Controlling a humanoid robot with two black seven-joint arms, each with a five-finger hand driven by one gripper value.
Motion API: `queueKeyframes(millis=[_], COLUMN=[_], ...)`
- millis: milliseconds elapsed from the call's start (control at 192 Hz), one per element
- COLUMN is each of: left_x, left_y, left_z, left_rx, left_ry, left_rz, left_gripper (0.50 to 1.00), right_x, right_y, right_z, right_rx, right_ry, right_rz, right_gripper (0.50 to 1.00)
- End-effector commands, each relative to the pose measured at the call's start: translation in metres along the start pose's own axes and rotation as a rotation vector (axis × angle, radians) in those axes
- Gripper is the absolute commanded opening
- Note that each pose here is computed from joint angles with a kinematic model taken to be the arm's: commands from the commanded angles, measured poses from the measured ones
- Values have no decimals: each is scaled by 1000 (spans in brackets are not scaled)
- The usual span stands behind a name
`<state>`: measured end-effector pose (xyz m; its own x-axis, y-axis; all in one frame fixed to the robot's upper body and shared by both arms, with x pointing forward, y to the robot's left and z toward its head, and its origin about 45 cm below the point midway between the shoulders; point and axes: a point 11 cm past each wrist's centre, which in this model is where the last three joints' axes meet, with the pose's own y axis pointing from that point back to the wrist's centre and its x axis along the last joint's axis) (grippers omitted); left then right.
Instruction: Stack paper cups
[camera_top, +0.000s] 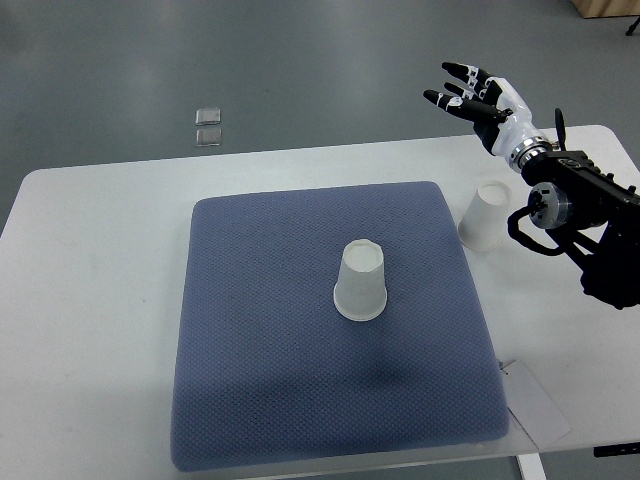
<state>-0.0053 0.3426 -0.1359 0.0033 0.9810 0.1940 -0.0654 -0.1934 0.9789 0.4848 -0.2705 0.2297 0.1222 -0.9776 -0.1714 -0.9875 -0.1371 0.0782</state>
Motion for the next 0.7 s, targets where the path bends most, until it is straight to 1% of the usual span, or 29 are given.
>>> queueKeyframes(millis=[0,317,432,697], left_x=[0,-1,1,1], left_y=[0,0,0,0], left_z=[1,1,-6,-5], left_rx=[1,-3,11,8], left_ry=[0,0,0,1], left_rz=[2,-2,3,3], left_gripper=[1000,1000,1000,1000], right_x=[0,1,3,1], right_y=[0,0,1,0], right_z=[1,-1,0,-1], right_rx=[-1,3,1,11], right_ry=[-1,0,1,-16], right_rz=[1,0,4,7], right_gripper=[913,913,913,913])
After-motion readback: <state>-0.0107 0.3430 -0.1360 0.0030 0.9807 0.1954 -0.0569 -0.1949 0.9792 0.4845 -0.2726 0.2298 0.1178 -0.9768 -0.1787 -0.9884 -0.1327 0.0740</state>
